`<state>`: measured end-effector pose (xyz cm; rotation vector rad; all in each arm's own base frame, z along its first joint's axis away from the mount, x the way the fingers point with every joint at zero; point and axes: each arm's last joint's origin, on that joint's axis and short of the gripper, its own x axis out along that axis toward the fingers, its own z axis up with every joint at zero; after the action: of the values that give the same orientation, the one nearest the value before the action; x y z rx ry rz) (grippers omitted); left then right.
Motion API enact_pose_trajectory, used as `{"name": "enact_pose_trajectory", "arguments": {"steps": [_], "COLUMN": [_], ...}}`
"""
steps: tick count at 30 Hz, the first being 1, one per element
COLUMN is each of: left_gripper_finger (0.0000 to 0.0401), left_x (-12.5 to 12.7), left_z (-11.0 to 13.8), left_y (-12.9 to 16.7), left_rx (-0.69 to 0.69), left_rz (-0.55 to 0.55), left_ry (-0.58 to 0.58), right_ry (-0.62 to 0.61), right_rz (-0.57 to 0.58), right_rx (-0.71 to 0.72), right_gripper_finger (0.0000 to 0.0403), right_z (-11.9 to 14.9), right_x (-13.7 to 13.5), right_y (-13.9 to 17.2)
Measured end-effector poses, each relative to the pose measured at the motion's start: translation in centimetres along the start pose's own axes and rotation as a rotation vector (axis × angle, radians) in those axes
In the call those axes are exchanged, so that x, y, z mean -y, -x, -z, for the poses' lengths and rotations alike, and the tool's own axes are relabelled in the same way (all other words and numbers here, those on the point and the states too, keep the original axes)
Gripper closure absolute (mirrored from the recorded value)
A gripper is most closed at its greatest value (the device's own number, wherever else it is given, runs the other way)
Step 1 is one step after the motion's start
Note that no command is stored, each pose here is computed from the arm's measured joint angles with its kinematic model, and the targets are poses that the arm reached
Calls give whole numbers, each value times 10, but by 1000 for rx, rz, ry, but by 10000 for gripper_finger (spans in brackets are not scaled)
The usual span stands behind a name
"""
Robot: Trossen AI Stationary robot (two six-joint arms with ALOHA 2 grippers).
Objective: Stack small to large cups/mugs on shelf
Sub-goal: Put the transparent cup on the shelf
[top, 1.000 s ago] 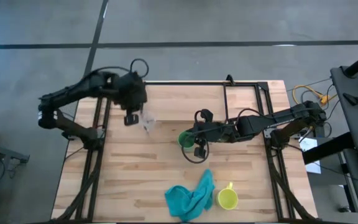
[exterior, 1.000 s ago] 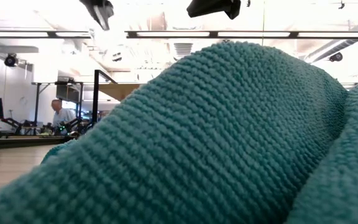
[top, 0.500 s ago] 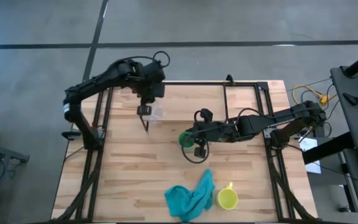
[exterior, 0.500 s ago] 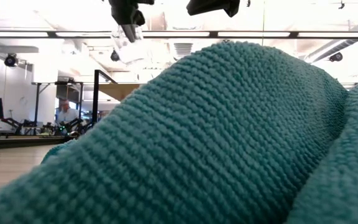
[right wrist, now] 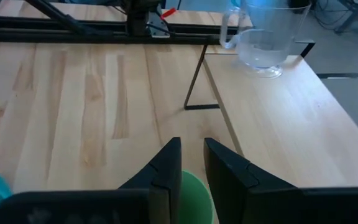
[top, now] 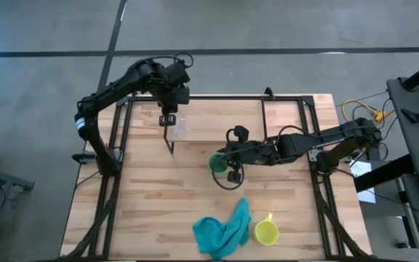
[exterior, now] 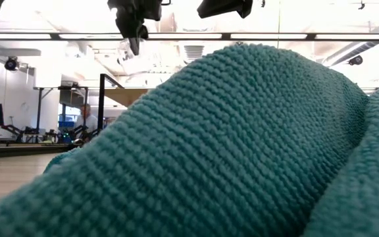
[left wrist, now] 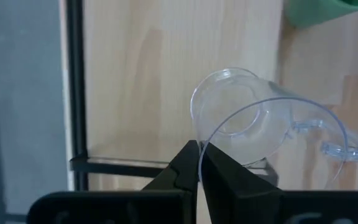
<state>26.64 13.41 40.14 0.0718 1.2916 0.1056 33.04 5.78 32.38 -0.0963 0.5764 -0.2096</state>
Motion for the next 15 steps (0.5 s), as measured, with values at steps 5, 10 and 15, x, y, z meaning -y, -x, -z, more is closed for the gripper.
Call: {"name": "enact_pose_trajectory", "arguments": {"steps": [5,10,15], "left_gripper_finger": [401,401,401], "left_x": [0,-6,-16], "left_z": [-1,0,-1], "left_y": [-1,-5,-15], "left_rx": [23,9,-22], "left_rz": [38,39,48], "left_ry": [-32,-44,-40], "right_ry": [-3,-4,-4], "right_rz": [10,12,11], "right_rx": [-2,-2,-2], "right_gripper_finger": [339,339,339], "right_z": [0,0,0], "right_x": [4,4,4], "right_y": [-1,-2,-2]}}
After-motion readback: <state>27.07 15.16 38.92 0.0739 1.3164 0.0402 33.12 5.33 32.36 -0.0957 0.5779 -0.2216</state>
